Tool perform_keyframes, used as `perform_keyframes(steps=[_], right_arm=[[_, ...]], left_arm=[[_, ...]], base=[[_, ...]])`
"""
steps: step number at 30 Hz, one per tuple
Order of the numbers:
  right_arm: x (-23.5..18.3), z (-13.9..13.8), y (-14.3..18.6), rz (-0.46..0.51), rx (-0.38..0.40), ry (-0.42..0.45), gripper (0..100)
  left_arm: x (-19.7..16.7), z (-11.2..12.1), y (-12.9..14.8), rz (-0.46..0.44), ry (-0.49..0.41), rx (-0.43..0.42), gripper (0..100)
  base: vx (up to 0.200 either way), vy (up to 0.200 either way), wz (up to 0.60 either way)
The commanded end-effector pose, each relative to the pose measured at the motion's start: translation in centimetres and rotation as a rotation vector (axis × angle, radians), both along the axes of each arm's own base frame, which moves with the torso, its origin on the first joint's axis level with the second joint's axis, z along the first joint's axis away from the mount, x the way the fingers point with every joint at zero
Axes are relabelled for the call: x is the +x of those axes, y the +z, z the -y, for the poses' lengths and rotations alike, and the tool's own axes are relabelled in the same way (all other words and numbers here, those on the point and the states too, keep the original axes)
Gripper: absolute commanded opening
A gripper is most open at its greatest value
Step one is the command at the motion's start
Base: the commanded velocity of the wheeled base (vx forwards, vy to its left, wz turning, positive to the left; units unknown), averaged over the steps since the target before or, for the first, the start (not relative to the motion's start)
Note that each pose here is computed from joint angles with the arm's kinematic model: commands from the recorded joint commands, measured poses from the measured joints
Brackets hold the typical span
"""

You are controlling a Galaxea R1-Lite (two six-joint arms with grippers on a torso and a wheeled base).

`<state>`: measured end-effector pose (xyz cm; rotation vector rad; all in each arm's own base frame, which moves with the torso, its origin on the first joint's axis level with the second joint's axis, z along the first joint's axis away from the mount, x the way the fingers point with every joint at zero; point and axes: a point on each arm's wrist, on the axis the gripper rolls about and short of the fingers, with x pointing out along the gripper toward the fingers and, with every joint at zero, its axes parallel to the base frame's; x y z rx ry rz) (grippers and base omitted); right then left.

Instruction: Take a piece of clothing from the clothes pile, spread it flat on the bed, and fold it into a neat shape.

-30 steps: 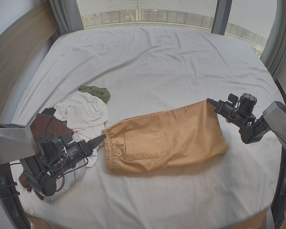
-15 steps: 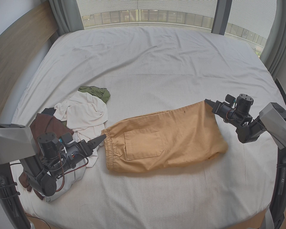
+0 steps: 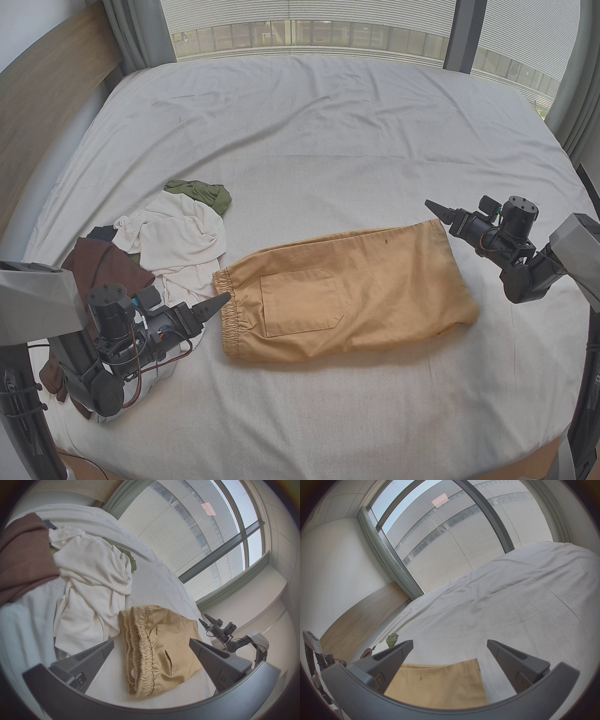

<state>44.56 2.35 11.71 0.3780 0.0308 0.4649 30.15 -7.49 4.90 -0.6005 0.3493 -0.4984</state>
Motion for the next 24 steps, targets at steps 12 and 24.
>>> perform_keyframes(steps=[12, 24], right_arm=[[-9.0, -6.4, 1.3, 0.025, 0.009, 0.182, 100], [-9.6, -6.0, 0.6, 0.01, 0.007, 0.175, 100]], left_arm=[[-0.2, 1.9, -4.0, -0.125, -0.053, 0.033, 100], [1.7, 2.8, -4.0, -0.085, -0.033, 0.003, 100]], base=[[0.0, 0.0, 0.0], [0.0, 0.0, 0.0]])
